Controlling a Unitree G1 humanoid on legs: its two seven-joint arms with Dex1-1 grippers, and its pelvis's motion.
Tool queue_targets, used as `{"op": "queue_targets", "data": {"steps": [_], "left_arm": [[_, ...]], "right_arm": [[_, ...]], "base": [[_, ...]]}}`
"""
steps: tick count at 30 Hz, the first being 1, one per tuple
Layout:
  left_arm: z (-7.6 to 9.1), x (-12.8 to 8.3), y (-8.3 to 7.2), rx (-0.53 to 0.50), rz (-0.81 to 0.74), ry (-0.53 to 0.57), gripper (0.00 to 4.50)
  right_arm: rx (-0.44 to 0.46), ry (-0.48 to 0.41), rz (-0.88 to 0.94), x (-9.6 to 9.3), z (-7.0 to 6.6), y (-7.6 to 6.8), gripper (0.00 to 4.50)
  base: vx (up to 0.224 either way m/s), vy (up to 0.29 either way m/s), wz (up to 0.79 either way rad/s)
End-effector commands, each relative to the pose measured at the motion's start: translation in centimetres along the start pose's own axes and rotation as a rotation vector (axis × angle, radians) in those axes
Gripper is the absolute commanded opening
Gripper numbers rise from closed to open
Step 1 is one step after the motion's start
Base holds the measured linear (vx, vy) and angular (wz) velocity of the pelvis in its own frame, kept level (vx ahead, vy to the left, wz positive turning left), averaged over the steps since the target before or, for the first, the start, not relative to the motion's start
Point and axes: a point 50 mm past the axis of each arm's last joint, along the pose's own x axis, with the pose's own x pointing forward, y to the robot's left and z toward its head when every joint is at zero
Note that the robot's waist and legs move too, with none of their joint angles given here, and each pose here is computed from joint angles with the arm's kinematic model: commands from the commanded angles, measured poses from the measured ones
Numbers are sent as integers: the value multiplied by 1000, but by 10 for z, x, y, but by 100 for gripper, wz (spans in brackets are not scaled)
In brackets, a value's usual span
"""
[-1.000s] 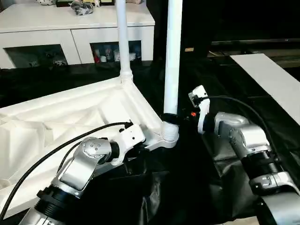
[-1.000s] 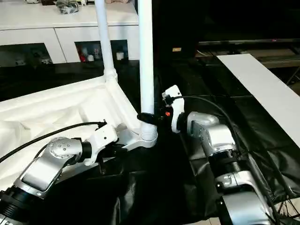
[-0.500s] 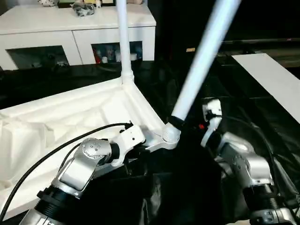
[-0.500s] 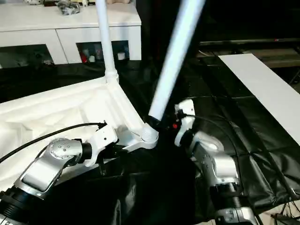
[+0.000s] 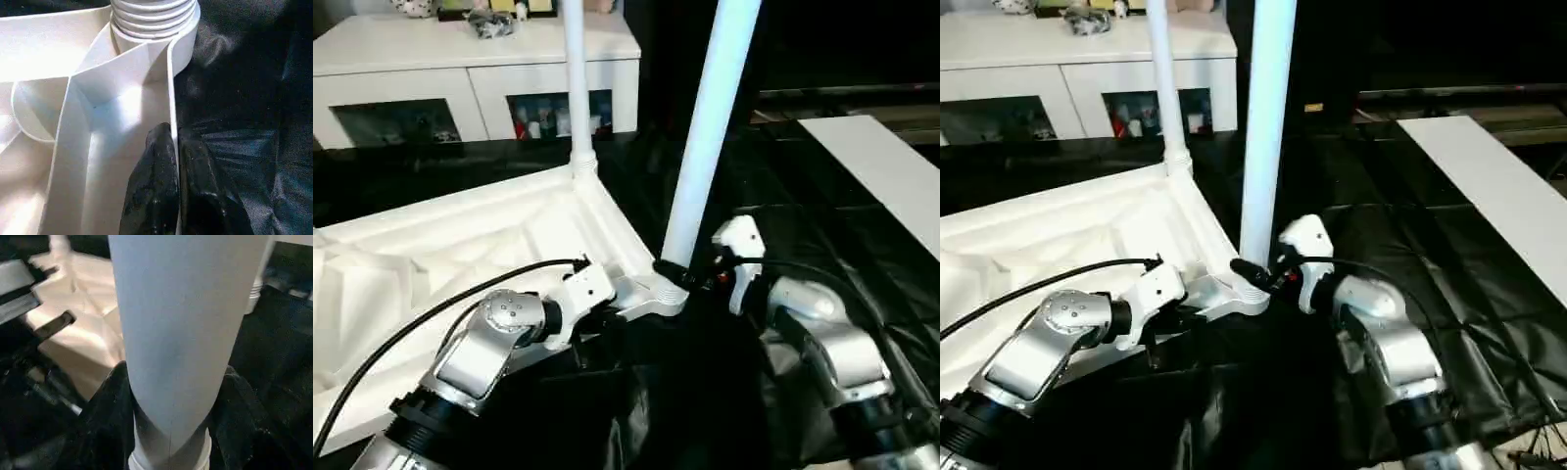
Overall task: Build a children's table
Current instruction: Insert table leg to table base
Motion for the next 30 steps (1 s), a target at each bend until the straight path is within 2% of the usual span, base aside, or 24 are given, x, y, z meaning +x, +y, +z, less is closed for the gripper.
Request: {"op": "queue_targets", "data": {"steps": [1,5,9,15,17,23,24,30], "left_arm": [[0,-1,4,26,27,25,0],[-1,-2,3,25,31,25,0],[-1,-3,5,18,38,16,0],[0,-3,5,22,32,13,0],[1,-4,6,29,19,9,0],[1,-3,4,30,7,8,0],[1,-3,3,31,-1,9,0],[0,-4,0,32,-19,7,0]], "right_arm": [[118,241,123,2,-49,24,183],[134,283,155,0,-52,23,183],[224,260,47,0,-58,10,183],[297,216,-37,1,-57,-1,183],[368,207,-96,1,-56,-14,183],[383,274,-72,0,-60,-20,183],[376,286,-80,4,-59,-25,183],[370,303,-74,9,-56,-30,183]], "base": [[0,0,0],[0,0,0],[0,0,0],[0,0,0],[0,0,0],[0,0,0],[0,0,0],[0,0,0]]}}
